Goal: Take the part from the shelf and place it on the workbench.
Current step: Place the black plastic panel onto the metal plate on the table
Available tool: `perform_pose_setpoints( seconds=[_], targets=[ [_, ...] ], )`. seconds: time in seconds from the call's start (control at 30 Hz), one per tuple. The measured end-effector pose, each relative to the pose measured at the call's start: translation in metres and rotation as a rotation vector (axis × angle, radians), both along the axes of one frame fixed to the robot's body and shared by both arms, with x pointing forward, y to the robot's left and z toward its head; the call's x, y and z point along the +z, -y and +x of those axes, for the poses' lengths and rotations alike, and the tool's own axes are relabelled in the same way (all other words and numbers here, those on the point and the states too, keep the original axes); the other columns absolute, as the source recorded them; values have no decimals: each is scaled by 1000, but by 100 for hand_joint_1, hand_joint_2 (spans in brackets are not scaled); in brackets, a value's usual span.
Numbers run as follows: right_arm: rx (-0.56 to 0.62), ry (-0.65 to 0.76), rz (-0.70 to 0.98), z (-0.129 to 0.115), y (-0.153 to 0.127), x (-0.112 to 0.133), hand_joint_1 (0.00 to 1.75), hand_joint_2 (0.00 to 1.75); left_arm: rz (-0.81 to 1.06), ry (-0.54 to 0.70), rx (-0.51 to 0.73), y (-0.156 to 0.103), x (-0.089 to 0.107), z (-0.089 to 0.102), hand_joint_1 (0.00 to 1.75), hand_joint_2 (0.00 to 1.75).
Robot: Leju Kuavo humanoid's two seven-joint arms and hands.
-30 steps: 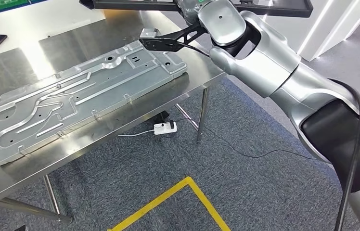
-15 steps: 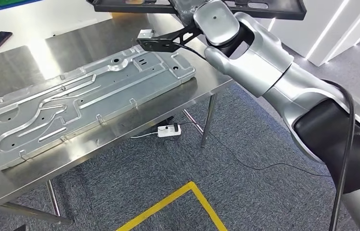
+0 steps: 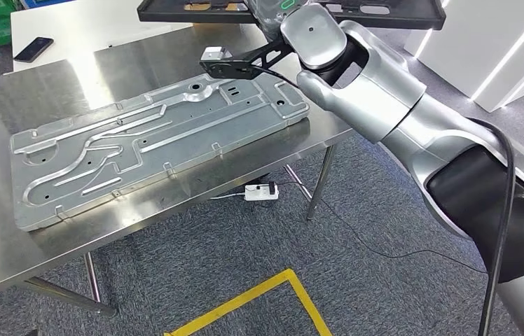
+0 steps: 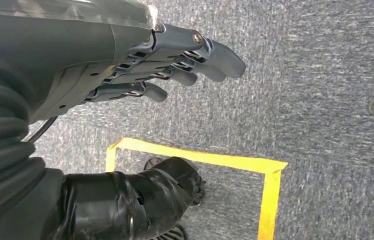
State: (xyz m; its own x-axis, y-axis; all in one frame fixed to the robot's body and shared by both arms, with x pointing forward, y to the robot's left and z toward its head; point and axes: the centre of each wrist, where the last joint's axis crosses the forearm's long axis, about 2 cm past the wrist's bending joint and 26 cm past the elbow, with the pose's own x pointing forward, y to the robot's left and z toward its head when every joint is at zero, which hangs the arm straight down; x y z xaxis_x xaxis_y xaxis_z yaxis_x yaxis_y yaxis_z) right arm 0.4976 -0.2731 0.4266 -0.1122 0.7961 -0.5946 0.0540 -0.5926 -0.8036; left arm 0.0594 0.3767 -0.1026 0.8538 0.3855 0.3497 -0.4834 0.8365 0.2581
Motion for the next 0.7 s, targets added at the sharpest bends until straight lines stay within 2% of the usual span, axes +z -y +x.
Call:
perform_pose_setpoints(
  seconds=[0.33,0.7],
  targets=[
    [-19,-15,-2,0,7,-9,175,175,2,4,-3,1,0,1,0,175],
    [-20,-7,-19,0,7,-9,175,175,-4,3,-4,4,-1,1,0,175]
  ],
)
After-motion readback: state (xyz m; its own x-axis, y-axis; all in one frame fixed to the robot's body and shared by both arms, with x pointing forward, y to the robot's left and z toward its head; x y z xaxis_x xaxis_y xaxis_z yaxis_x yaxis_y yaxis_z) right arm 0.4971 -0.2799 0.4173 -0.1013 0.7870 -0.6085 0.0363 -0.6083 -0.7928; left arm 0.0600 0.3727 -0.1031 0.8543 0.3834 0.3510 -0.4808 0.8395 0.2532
